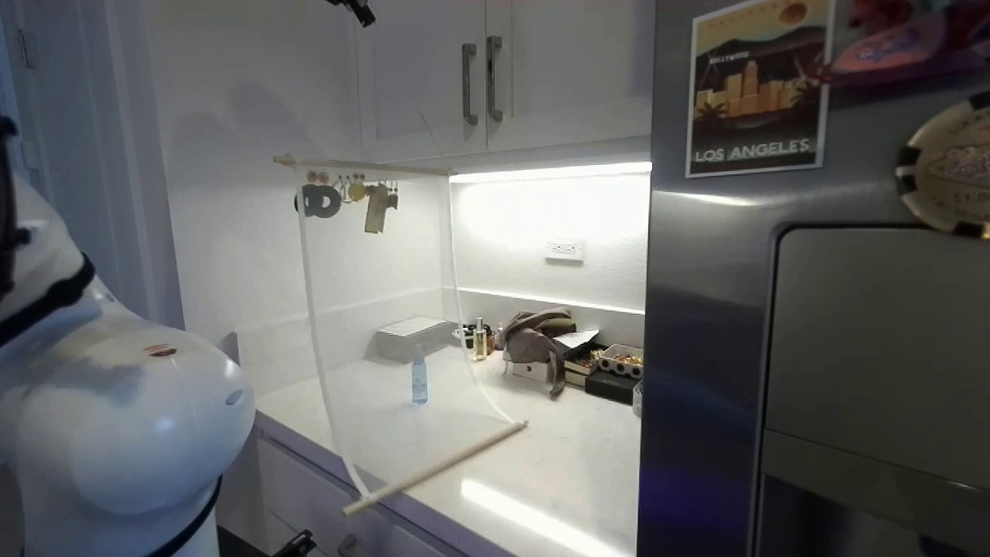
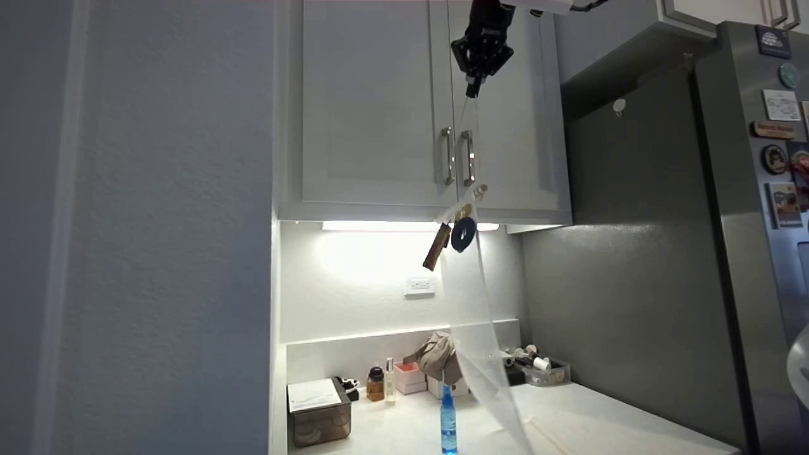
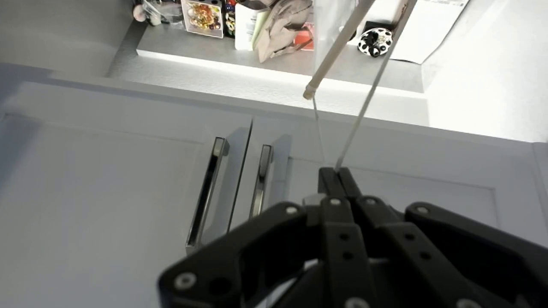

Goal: Take down the white flag from the hanger

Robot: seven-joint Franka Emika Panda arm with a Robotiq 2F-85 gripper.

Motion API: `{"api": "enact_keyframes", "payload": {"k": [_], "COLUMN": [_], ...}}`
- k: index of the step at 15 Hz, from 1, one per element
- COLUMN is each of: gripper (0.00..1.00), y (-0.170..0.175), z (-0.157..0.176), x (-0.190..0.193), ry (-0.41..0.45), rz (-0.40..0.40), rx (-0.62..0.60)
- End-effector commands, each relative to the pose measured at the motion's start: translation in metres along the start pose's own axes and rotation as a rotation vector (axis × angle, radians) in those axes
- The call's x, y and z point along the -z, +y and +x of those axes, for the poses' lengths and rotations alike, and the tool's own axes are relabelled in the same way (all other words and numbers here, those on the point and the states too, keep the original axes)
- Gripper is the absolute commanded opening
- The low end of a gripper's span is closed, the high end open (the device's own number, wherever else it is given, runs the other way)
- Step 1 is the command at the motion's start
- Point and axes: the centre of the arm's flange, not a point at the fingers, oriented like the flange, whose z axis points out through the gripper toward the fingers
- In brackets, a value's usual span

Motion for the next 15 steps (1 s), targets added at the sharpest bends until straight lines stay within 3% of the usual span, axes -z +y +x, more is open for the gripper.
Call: {"api": "enact_keyframes", "payload": {"k": [1,7,15], "gripper": [0.00,0.00,0.00], "y": [-0.005,-0.014,-0.038], "z": [0.025,0.039,0.052], "x": [0.019,0.032,0.012], "ry": [0.003,0.014,-0.012], "rz": [0.032,0.079,0.106], "rx": [-0.013,-0.001,0.025]}}
